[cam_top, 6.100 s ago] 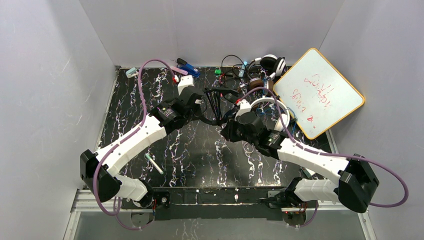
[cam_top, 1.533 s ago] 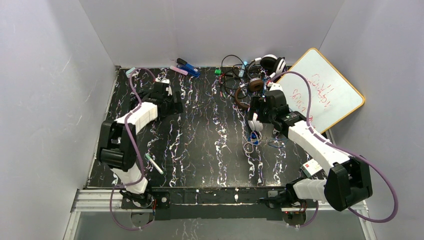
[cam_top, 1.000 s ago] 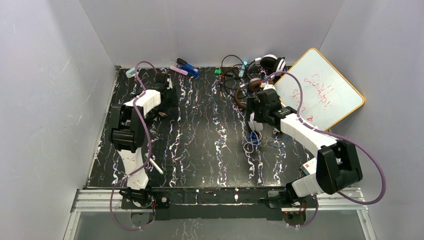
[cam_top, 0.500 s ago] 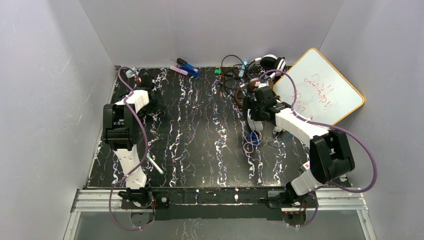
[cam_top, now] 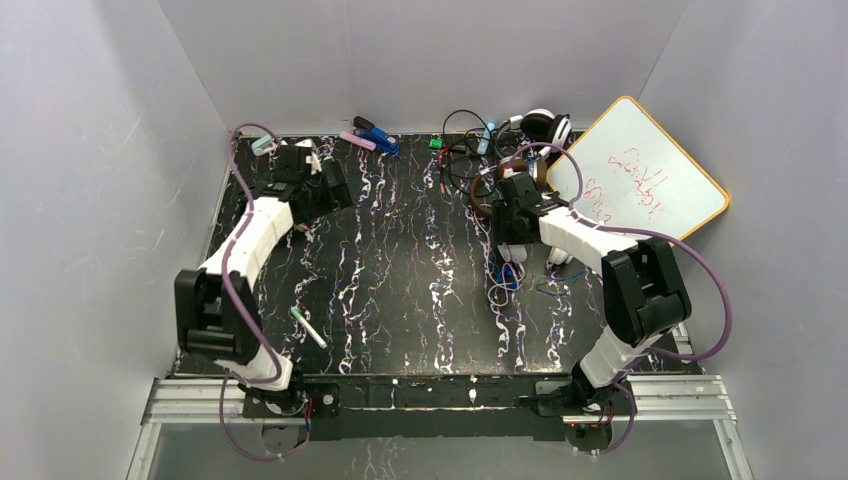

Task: Wrap the headphones
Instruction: Place the headphones at the corner of the board, then pick up the headphones from the center of the board, then place the headphones at the center of the board, then pick up the headphones from the center of the board.

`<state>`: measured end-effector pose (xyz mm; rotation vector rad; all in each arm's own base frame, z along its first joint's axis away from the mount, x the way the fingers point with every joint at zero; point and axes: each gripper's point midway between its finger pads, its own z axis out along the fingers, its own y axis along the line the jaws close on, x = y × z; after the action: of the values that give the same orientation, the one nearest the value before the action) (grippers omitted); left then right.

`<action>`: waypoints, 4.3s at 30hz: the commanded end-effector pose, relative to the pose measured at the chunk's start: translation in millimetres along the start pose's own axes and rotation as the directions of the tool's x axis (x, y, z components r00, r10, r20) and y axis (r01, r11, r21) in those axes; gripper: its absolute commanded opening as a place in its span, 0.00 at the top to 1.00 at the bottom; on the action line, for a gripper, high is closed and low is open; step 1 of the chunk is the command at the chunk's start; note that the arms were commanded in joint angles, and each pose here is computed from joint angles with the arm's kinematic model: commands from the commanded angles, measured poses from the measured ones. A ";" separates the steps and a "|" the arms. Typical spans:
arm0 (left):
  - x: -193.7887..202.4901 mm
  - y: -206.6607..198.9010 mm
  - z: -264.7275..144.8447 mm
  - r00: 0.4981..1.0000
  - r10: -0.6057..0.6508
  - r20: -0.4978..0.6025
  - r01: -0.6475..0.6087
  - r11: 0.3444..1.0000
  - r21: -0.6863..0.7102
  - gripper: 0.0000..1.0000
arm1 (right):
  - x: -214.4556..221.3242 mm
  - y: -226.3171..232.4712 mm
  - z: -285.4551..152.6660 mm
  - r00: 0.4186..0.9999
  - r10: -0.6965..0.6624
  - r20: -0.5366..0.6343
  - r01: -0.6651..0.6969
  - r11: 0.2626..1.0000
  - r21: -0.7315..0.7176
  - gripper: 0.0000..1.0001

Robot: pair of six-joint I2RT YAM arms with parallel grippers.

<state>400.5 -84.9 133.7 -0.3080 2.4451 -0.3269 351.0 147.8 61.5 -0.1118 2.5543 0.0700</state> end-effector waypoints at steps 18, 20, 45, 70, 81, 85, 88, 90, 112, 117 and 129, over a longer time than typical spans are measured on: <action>38.5 -51.4 -46.7 0.997 0.050 -0.055 -0.032 0.957 0.288 0.03 | -129.4 5.5 -196.9 0.881 0.015 0.474 0.048 0.991 -0.121 0.62; 38.4 -66.8 -54.3 0.997 0.061 -0.041 -0.043 0.937 0.348 0.04 | -146.7 27.3 -236.3 0.852 0.028 0.523 0.117 0.964 -0.241 0.66; 46.3 -40.0 -118.5 1.000 0.002 0.004 -0.003 0.985 0.174 0.04 | 68.1 249.3 -209.9 0.834 -0.416 0.361 0.485 0.242 -0.841 0.65; 177.1 -6.9 -86.7 0.962 0.097 -0.255 -0.082 0.994 0.070 0.18 | 18.8 167.6 -150.7 0.899 -0.121 0.422 0.339 0.801 -0.493 0.01; 214.3 5.6 -71.7 0.937 0.220 -0.271 -0.247 0.967 -0.067 0.19 | 11.0 141.7 -124.0 0.945 0.008 0.326 0.150 0.876 -0.458 0.01; 228.1 4.1 -62.1 0.922 0.260 -0.286 -0.293 0.953 -0.080 0.20 | 6.3 146.0 -118.3 0.956 0.088 0.279 0.057 0.880 -0.471 0.01; 236.9 12.3 -55.4 0.911 0.275 -0.306 -0.325 0.938 -0.124 0.22 | 4.4 155.0 -110.3 0.962 0.192 0.196 -0.077 0.874 -0.480 0.01; 240.6 16.1 -51.3 0.907 0.279 -0.316 -0.336 0.931 -0.143 0.23 | 2.4 160.8 -103.6 0.945 0.303 0.121 -0.214 0.856 -0.470 0.01; 216.2 32.7 -37.9 0.926 0.321 -0.198 -0.370 0.875 -0.312 0.95 | 1.1 182.6 -30.9 0.822 0.567 -0.056 -0.551 0.766 -0.330 0.89; 179.6 25.6 -59.4 0.936 0.345 -0.074 -0.349 0.876 -0.334 0.99 | -41.5 134.5 -63.1 0.785 0.616 0.066 -0.562 0.753 -0.342 0.99; 118.3 12.6 -108.7 0.920 0.347 0.184 -0.279 0.907 -0.316 1.00 | -102.0 -5.6 -154.7 0.600 0.625 0.500 -0.560 0.774 -0.295 0.99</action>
<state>242.4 -123.1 126.0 -0.0520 2.3235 0.0598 344.0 195.4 237.8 0.6354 1.9707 0.6973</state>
